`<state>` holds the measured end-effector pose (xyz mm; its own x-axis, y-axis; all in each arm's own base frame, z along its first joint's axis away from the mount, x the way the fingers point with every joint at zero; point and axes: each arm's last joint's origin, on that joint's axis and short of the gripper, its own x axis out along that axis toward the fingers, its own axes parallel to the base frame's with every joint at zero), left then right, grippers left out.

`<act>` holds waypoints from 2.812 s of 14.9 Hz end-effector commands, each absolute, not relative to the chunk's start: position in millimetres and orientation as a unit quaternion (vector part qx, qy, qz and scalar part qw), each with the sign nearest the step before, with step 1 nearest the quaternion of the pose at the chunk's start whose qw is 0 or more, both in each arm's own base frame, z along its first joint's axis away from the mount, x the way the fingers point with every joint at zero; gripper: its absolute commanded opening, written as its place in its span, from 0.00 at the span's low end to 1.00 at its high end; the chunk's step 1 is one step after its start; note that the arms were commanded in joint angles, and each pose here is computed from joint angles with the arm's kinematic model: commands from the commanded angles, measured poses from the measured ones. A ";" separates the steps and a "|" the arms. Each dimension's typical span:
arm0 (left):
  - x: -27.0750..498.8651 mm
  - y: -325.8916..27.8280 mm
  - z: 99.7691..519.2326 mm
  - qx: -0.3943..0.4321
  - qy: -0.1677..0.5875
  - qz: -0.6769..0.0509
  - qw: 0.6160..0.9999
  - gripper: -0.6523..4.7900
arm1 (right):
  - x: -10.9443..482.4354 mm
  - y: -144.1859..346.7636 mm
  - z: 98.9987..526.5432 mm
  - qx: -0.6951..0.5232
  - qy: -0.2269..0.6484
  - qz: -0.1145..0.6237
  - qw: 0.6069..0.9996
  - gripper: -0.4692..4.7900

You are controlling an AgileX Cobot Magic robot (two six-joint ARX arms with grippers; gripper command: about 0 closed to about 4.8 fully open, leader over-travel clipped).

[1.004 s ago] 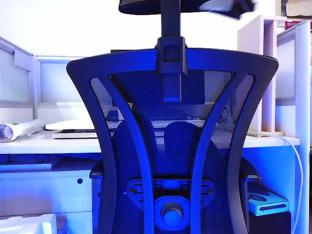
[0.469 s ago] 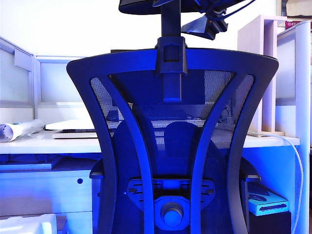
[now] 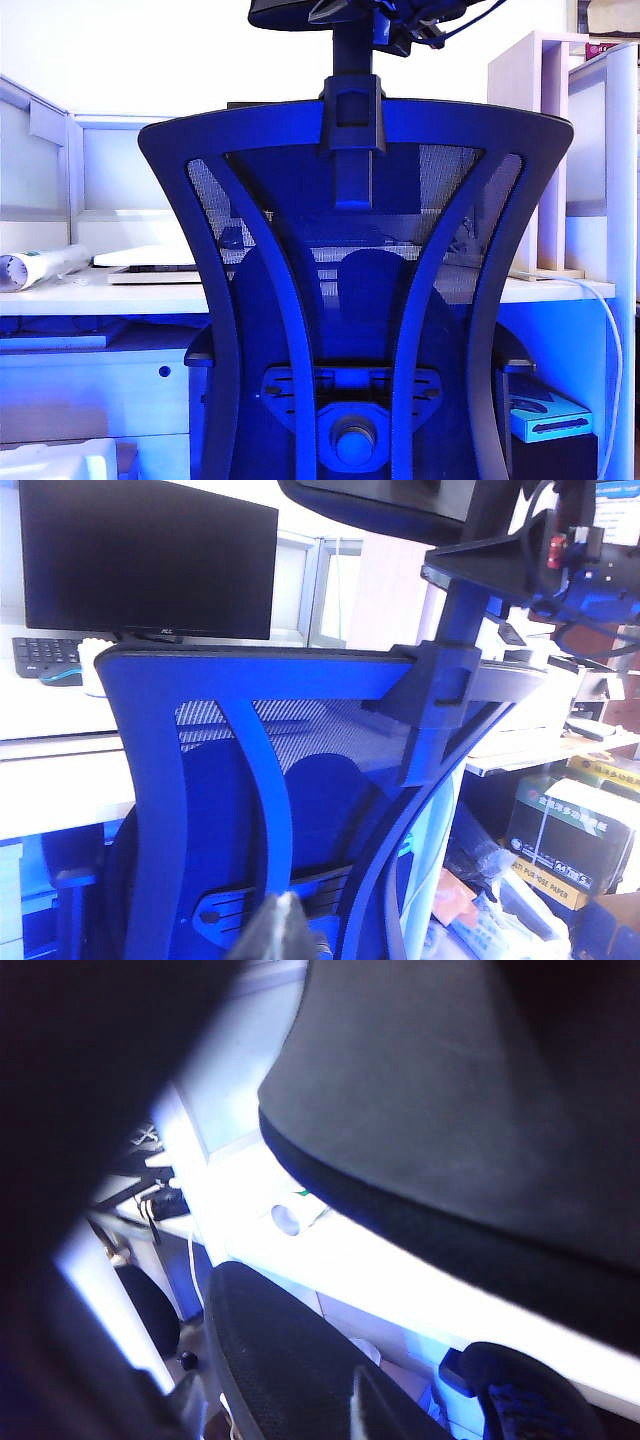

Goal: Pull out the black chair under the table.

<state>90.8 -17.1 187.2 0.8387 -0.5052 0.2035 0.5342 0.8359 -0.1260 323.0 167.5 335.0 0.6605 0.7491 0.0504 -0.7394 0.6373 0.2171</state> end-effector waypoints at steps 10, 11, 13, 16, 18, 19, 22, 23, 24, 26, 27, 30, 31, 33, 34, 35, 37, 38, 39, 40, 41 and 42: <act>90.7 -16.8 188.1 -0.087 -0.087 -0.270 0.955 0.11 | 253.5 168.6 392.3 0.156 0.025 0.446 0.881 0.07; 90.7 -16.9 188.0 -0.086 -0.086 -0.270 0.955 0.11 | 246.7 169.7 394.6 0.152 0.029 0.450 0.880 0.07; 91.1 -16.9 186.4 -0.088 -0.078 -0.269 0.956 0.11 | 231.6 169.6 399.3 0.149 0.046 0.457 0.876 0.07; 91.3 -16.8 185.9 -0.089 -0.075 -0.269 0.956 0.11 | 214.0 160.5 410.3 0.148 0.045 0.460 0.874 0.07; 91.4 -16.6 185.7 -0.089 -0.076 -0.265 0.957 0.11 | 201.4 151.3 417.8 0.147 0.044 0.456 0.877 0.07; 91.4 -16.6 185.8 -0.089 -0.076 -0.264 0.957 0.11 | 197.2 148.2 419.9 0.143 0.042 0.454 0.879 0.07; 91.7 -16.2 185.4 -0.091 -0.075 -0.256 0.959 0.11 | 194.3 146.4 416.2 0.139 0.069 0.452 0.879 0.07; 91.7 -16.2 185.5 -0.091 -0.075 -0.256 0.959 0.11 | 194.2 146.5 413.7 0.137 0.082 0.450 0.878 0.07; 91.7 -16.2 185.5 -0.091 -0.075 -0.256 0.959 0.11 | 193.3 147.0 411.5 0.135 0.096 0.464 0.870 0.07; 91.7 -16.2 185.5 -0.091 -0.075 -0.256 0.959 0.11 | 192.1 147.3 409.2 0.133 0.111 0.476 0.862 0.45; 91.7 -16.2 185.6 -0.091 -0.075 -0.256 0.959 0.11 | 192.0 147.2 407.9 0.133 0.118 0.475 0.862 0.75; 91.7 -16.2 185.6 -0.091 -0.075 -0.256 0.959 0.11 | 191.4 146.2 402.9 0.129 0.144 0.463 0.865 0.97; 91.7 -16.1 185.6 -0.090 -0.076 -0.256 0.960 0.11 | 190.1 145.3 400.4 0.128 0.159 0.460 0.864 0.97; 91.7 -16.2 185.4 -0.091 -0.075 -0.256 0.960 0.11 | 184.5 141.3 394.6 0.122 0.200 0.449 0.862 0.97; 91.7 -16.2 185.4 -0.090 -0.075 -0.256 0.960 0.11 | 179.7 136.5 393.5 0.113 0.206 0.429 0.872 0.97; 91.7 -16.2 185.4 -0.091 -0.075 -0.256 0.959 0.11 | 173.9 131.0 395.2 0.108 0.193 0.415 0.883 0.97; 91.7 -16.2 185.6 -0.091 -0.075 -0.256 0.959 0.11 | 159.4 119.1 403.2 0.111 0.162 0.397 0.896 0.97; 91.7 -16.2 185.5 -0.091 -0.075 -0.256 0.959 0.11 | 149.4 111.8 409.7 0.114 0.144 0.395 0.900 0.97; 91.7 -16.2 185.6 -0.090 -0.075 -0.256 0.959 0.11 | 139.6 104.4 415.2 0.117 0.128 0.390 0.904 0.97; 91.7 -16.2 185.6 -0.091 -0.075 -0.256 0.959 0.11 | 130.4 97.3 418.4 0.118 0.120 0.381 0.909 0.97; 91.7 -16.2 185.5 -0.091 -0.075 -0.256 0.959 0.11 | 121.5 90.1 419.2 0.116 0.119 0.367 0.915 0.97; 91.7 -16.2 185.6 -0.090 -0.075 -0.256 0.959 0.11 | 108.7 79.5 413.6 0.107 0.126 0.343 0.925 0.97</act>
